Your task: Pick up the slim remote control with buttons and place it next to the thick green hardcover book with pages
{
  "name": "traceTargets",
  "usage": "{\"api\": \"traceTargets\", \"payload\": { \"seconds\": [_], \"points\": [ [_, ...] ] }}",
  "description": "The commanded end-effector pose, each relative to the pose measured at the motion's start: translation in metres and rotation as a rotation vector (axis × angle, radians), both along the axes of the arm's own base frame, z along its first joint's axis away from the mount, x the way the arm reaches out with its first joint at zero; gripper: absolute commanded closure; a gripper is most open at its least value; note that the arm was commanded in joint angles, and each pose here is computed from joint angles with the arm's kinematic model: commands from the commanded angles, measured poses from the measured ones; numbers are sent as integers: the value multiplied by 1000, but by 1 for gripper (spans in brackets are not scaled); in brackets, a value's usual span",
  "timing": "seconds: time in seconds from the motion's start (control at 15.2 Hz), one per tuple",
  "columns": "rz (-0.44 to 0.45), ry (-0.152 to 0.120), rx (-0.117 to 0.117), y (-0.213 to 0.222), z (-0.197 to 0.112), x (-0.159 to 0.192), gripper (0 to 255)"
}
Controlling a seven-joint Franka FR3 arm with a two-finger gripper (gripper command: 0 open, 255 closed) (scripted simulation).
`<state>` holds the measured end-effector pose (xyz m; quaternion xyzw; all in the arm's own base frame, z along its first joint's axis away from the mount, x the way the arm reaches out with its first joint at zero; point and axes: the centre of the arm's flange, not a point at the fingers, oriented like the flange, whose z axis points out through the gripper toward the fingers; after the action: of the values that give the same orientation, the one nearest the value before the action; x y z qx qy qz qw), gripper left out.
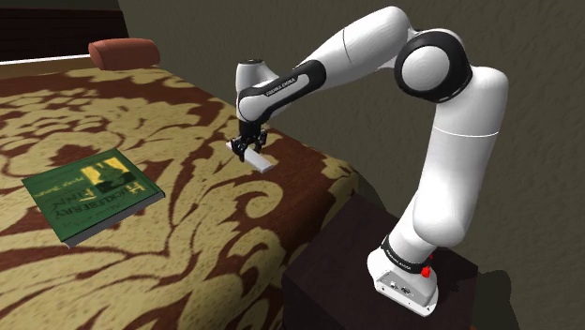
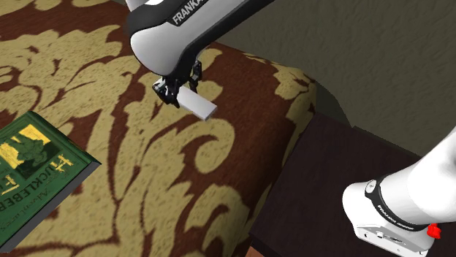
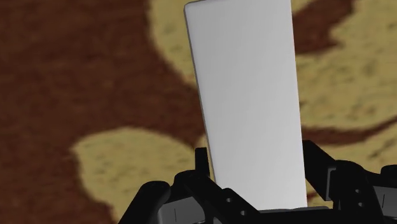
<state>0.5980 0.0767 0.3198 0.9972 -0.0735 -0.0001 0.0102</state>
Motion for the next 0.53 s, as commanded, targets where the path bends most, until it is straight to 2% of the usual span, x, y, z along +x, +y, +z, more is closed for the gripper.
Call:
{"api": "traceTargets", "payload": {
  "seconds": [0.0,0.46],
  "points": [
    [0,0,0,23,2,-4,255],
    [0,0,0,115,2,-14,255]
  ]
}}
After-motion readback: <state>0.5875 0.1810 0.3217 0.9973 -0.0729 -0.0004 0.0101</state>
